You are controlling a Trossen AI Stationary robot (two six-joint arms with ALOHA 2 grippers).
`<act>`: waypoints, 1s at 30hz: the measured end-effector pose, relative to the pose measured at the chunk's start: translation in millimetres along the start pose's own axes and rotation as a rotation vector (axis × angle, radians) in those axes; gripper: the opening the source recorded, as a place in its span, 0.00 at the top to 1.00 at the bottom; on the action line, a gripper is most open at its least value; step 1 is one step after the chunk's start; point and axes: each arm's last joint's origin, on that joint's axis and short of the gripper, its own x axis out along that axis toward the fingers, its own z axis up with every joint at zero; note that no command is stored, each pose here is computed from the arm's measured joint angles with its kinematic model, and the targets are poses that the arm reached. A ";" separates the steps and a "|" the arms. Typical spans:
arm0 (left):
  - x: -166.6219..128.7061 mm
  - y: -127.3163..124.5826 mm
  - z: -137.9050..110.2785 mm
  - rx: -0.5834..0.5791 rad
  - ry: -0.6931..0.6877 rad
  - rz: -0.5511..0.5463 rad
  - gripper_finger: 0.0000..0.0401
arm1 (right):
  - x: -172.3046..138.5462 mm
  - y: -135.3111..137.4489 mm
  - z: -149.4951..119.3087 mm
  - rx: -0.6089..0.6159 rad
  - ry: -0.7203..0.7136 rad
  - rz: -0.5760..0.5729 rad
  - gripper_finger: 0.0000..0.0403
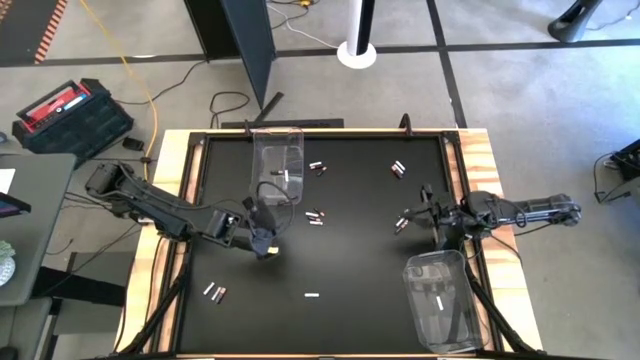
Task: Sort batteries
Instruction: Move the bottom transparent bin to the top of the table
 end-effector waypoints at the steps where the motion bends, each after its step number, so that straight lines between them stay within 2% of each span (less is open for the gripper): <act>1: 0.6 -0.6 -0.6 0.010 -0.005 -0.007 0.77 | 0.0 0.3 6.8 -0.038 -0.031 -0.038 0.97; 4: 5.6 -2.7 -7.9 0.018 -0.045 -0.060 0.77 | 0.4 4.3 39.7 -0.152 -0.120 -0.149 0.97; 7: 11.1 -3.8 -17.2 -0.009 -0.137 -0.149 0.77 | 5.2 9.0 73.7 -0.169 -0.109 -0.279 0.97; 10: 16.5 1.4 -28.0 -0.045 -0.212 -0.196 0.77 | 16.6 17.0 106.8 -0.177 0.023 -0.325 0.97; 14: 17.9 14.3 -32.9 -0.095 -0.264 -0.209 0.77 | 38.8 23.9 135.8 -0.044 0.339 -0.438 0.98; 19: 16.2 26.6 -27.2 -0.065 -0.292 -0.236 0.77 | 60.9 30.7 148.6 0.257 0.791 -0.659 0.99; 23: 15.7 33.6 -24.1 -0.022 -0.306 -0.252 0.77 | 70.8 40.4 143.2 0.447 1.099 -0.793 0.98; 26: 16.7 36.4 -22.8 0.002 -0.311 -0.266 0.77 | 73.6 52.4 131.3 0.528 1.231 -0.885 0.98; 30: 17.6 35.9 -23.2 0.023 -0.303 -0.312 0.77 | 65.5 77.7 124.1 0.597 1.250 -0.939 0.95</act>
